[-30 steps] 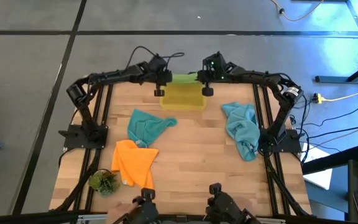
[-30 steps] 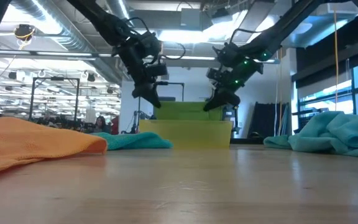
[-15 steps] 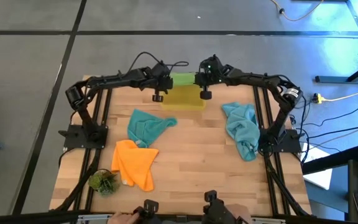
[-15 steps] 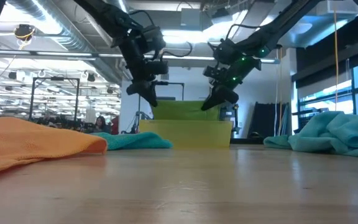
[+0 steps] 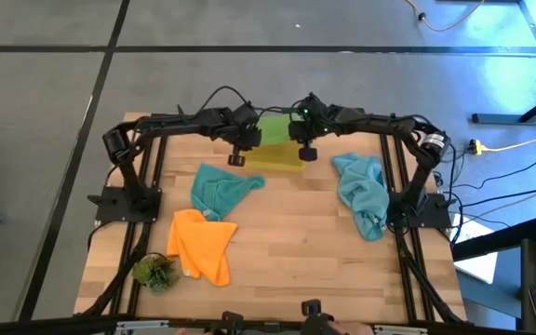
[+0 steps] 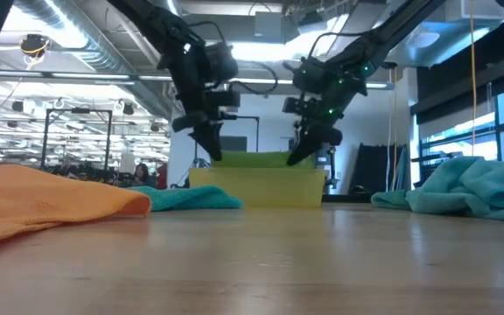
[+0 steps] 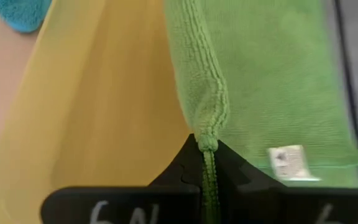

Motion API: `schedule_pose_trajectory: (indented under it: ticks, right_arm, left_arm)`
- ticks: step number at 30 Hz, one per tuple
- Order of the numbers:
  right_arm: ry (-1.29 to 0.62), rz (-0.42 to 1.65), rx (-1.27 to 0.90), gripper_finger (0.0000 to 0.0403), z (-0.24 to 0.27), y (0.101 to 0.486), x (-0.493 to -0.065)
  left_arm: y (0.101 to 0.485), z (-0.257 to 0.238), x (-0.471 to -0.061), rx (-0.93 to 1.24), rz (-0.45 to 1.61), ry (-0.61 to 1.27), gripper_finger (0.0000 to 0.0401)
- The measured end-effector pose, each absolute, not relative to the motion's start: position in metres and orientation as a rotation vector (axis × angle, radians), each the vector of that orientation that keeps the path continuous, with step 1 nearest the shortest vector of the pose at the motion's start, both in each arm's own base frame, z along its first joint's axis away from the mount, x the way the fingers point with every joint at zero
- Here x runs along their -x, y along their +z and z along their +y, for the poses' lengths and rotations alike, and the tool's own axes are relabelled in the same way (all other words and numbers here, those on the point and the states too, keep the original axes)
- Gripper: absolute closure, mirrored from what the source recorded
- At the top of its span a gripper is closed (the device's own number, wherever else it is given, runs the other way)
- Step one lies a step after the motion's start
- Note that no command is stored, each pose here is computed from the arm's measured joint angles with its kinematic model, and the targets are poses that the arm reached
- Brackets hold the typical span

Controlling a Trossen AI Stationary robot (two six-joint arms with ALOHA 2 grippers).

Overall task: Fold microfiber towels
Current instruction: Put the green microfiber cloth into the yellow bin

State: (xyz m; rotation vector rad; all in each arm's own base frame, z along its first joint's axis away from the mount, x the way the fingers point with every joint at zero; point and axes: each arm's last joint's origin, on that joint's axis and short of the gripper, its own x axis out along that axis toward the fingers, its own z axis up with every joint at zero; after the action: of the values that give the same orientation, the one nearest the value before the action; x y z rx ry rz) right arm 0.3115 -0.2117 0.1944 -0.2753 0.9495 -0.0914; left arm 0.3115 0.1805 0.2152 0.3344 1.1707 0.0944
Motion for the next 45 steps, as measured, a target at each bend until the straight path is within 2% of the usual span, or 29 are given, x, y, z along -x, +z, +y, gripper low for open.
schedule_pose_trajectory:
  ticks: [7,23,26,33,37,40,45]
  right_arm:
    - [-0.03,1.013,0.238,0.0394,-0.205,0.174,-0.317]
    - [0.096,0.972,0.13,0.0388,-0.192,0.159,-0.329]
    - [0.122,0.968,0.11,0.0367,-0.192,0.154,-0.33]
    - [0.146,0.978,0.086,0.0267,-0.189,0.156,-0.327]
    - [0.149,0.99,0.086,0.0224,-0.188,0.16,-0.324]
    - [0.152,1.0,0.08,0.021,-0.187,0.161,-0.323]
    - [0.16,1.015,0.074,0.021,-0.186,0.161,-0.322]
  left_arm:
    - [0.197,0.183,-0.313,-0.306,1.242,0.072,0.0401]
    - [0.196,0.198,-0.3,-0.256,1.278,0.104,0.0401]
    - [0.196,0.199,-0.298,-0.251,1.292,0.106,0.0401]
    - [0.194,0.201,-0.287,-0.256,1.404,0.114,0.0401]
    - [0.194,0.205,-0.285,-0.236,1.394,0.111,0.0401]
    - [0.194,0.203,-0.286,-0.216,1.373,0.081,0.0401]
    - [0.194,0.203,-0.286,-0.204,1.357,0.065,0.0401]
